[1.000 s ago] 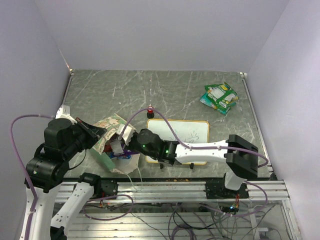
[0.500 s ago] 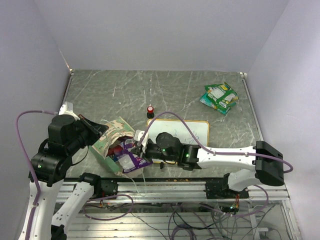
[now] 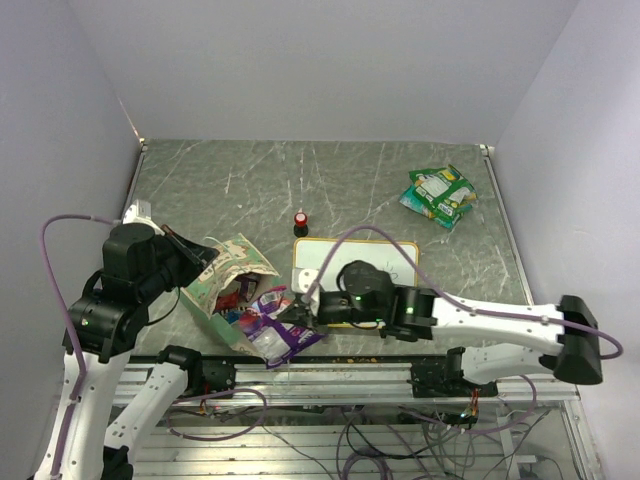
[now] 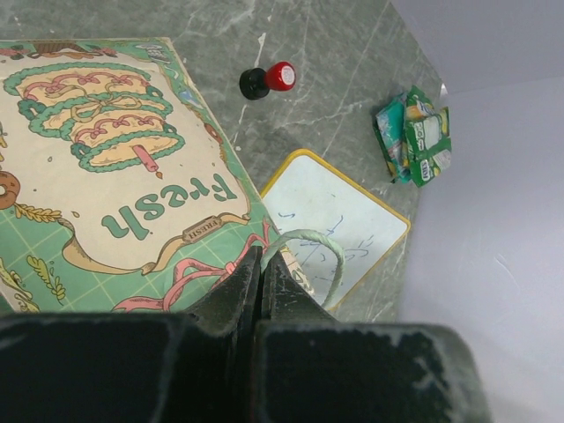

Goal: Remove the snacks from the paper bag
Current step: Place the snack at the center of the board, then take out the snack from the paper bag, then place the snack at the center of the board.

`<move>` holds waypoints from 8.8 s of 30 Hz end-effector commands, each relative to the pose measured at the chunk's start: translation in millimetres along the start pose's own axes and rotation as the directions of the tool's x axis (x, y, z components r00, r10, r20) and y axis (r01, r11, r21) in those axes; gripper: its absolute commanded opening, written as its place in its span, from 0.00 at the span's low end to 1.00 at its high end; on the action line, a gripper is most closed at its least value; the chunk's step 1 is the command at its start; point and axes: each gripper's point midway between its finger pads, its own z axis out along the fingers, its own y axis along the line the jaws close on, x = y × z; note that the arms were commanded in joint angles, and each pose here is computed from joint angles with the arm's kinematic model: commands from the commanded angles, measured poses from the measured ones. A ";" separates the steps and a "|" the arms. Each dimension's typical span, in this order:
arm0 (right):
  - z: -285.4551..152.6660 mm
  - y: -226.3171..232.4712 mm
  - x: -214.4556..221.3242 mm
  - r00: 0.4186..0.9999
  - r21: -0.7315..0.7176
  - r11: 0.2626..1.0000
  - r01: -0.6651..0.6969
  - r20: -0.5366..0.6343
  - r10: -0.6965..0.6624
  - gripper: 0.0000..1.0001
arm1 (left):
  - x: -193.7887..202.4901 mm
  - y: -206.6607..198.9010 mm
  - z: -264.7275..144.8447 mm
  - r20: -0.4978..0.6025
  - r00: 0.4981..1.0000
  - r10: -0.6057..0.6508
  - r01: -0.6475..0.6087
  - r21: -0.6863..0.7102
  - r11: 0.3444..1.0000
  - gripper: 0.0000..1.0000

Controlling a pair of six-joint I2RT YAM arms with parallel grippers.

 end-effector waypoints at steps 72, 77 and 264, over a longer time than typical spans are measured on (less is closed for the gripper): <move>-398.2 -416.7 228.7 0.885 0.953 -0.170 -0.252 0.298 0.359 0.25 | -4.2 -1.8 18.1 -0.005 1.000 -0.024 0.024 -0.033 0.999 0.07; -409.7 -415.7 202.4 0.895 0.956 -0.192 -0.222 0.278 0.349 0.43 | -5.3 -4.1 14.5 -0.006 1.000 -0.018 0.018 -0.029 0.999 0.07; 31.2 -46.1 45.9 0.945 0.160 0.950 0.269 -0.236 -0.228 0.00 | 10.0 15.5 -56.9 0.078 0.968 -0.237 0.232 0.067 0.970 0.07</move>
